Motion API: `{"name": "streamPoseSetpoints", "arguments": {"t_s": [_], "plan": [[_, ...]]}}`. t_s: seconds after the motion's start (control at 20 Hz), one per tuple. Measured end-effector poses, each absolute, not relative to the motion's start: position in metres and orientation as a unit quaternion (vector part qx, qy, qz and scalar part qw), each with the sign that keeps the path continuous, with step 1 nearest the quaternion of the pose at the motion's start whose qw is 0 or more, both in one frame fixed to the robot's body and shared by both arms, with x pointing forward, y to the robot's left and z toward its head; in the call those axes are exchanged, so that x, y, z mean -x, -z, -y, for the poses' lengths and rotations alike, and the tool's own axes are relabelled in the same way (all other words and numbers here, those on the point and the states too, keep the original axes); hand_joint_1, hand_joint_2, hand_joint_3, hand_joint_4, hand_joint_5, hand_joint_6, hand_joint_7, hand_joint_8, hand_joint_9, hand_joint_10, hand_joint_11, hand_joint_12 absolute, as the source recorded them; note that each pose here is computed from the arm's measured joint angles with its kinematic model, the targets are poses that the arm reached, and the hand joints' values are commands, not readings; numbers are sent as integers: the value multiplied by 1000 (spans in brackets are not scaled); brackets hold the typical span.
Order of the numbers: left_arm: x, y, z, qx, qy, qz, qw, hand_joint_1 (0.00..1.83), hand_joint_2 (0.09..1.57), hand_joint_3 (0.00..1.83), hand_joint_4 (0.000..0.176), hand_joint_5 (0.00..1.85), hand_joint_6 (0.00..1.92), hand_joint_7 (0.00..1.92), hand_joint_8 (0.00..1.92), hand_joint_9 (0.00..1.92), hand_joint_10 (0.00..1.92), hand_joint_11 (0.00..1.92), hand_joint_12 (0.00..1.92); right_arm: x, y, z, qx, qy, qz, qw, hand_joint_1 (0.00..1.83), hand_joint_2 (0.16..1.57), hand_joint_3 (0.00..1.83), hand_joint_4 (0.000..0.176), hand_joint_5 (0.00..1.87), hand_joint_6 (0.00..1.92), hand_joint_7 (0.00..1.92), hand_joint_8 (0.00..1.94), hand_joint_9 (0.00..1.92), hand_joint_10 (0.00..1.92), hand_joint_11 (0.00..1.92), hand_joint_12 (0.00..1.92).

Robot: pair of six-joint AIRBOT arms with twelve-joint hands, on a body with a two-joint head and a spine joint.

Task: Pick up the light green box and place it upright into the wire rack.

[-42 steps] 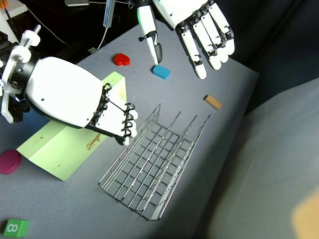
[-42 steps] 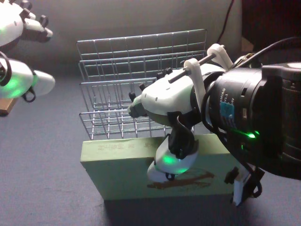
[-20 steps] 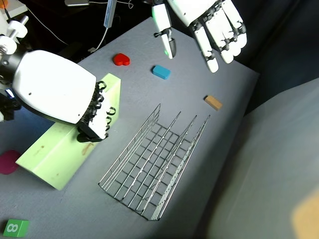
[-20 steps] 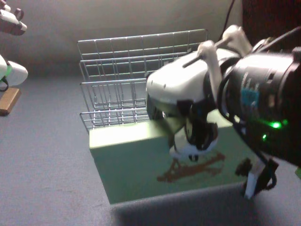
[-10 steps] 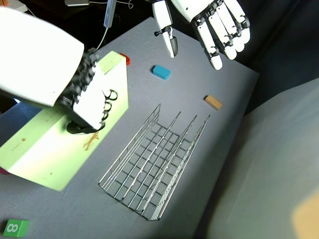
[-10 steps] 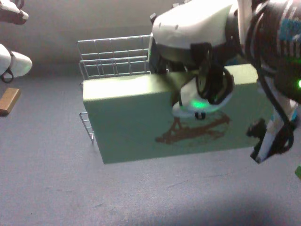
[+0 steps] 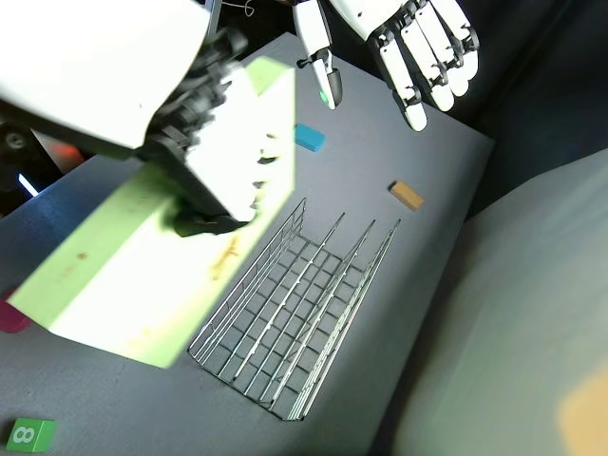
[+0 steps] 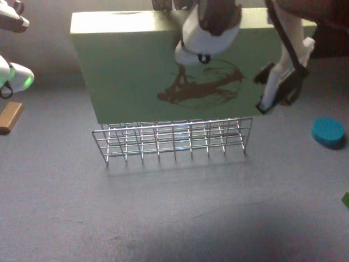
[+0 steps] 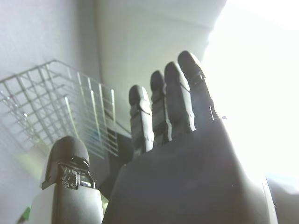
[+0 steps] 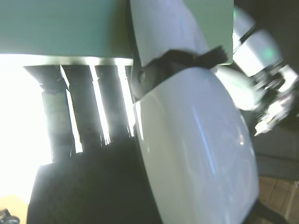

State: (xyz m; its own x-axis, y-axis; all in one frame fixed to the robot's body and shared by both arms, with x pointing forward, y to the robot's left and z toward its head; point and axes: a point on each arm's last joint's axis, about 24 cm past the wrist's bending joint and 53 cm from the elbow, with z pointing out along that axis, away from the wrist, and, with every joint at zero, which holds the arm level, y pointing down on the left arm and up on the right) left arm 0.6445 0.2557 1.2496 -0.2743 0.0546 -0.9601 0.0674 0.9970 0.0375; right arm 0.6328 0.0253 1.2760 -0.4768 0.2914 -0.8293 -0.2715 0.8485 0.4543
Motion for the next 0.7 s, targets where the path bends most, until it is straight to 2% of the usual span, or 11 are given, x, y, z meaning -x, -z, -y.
{"name": "streamPoseSetpoints", "arguments": {"t_s": [0.25,0.5,0.7], "plan": [[-645,-1247,-258,-38,2,-800,599,154,1246,0,74,306,2,214,0,168,0,0,561,-644,-1280,-47,1,-281,-813,510,1218,1144,1,0,882,1024,982,1127,844,1119,717,1503],[-645,-1247,-258,-38,2,-800,599,150,1247,0,74,311,3,220,2,179,4,0,575,-647,-1268,-62,7,-278,-818,503,1218,1146,1,0,874,1039,983,1125,845,1119,705,1501],[-645,-1247,-258,-37,1,-800,599,151,1247,0,74,300,1,215,0,177,2,0,559,-654,-1274,-68,15,-278,-805,524,1217,1146,0,0,873,1046,983,1120,843,1118,705,1501]]}}
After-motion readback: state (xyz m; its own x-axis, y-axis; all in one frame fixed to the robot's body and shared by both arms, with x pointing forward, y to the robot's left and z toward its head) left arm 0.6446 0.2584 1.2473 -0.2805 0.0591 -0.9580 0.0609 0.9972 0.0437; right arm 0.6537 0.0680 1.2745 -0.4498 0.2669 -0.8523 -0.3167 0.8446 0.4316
